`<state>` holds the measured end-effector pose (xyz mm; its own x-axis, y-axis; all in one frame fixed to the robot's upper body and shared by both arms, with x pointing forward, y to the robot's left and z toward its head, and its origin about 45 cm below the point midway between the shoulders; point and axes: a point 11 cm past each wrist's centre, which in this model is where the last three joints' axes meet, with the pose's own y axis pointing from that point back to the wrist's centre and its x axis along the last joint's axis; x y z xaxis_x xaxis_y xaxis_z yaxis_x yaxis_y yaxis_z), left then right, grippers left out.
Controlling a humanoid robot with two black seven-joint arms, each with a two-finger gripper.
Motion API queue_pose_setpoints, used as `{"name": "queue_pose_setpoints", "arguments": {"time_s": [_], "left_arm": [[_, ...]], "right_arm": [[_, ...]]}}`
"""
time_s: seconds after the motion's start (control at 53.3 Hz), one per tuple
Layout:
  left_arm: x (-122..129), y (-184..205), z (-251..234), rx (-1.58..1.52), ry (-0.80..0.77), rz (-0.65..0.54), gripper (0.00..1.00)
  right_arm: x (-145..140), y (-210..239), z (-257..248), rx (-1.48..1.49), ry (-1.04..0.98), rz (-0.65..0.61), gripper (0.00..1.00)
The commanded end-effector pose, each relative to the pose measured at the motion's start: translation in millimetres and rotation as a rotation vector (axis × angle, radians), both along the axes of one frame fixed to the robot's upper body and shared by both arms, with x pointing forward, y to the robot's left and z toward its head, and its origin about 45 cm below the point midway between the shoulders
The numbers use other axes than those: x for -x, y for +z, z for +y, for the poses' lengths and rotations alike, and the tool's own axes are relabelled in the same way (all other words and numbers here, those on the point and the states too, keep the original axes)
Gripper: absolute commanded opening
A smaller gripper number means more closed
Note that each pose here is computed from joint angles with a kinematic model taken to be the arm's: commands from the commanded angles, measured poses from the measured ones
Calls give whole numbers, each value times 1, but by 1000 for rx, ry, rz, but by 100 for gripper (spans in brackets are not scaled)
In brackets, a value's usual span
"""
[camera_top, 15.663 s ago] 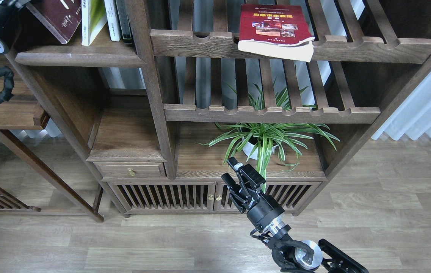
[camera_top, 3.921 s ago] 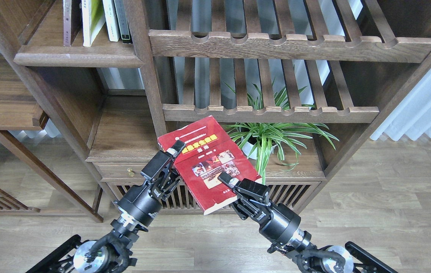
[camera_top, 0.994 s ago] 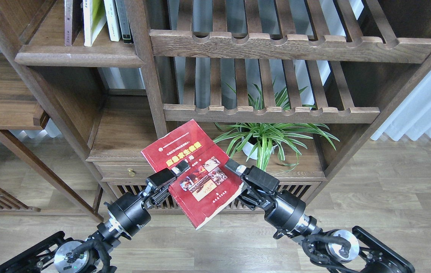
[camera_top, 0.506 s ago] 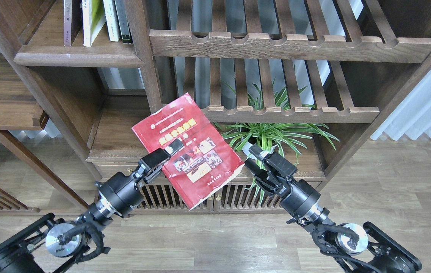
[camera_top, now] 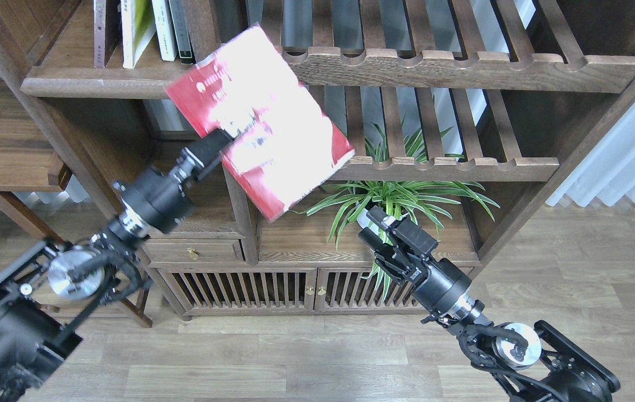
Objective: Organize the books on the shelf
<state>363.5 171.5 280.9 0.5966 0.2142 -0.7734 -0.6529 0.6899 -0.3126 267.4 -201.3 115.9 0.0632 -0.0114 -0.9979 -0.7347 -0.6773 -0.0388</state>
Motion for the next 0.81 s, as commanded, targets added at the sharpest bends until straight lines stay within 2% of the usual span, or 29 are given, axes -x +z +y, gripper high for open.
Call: {"name": "queue_pose_setpoints", "arguments": {"time_s": [0.0, 0.263, 0.394, 0.788], "left_arm": [[-11, 26, 3, 17, 15, -64, 0], [-32, 98, 19, 83, 74, -229, 0], [-35, 108, 29, 107, 106, -254, 0], [-38, 157, 116, 168, 270, -330, 0]], "right_arm": [[1, -1, 1, 0, 4, 2, 80], [1, -1, 2, 16, 14, -6, 80], [0, -1, 2, 19, 15, -8, 80], [-5, -6, 1, 42, 14, -4, 80]]}}
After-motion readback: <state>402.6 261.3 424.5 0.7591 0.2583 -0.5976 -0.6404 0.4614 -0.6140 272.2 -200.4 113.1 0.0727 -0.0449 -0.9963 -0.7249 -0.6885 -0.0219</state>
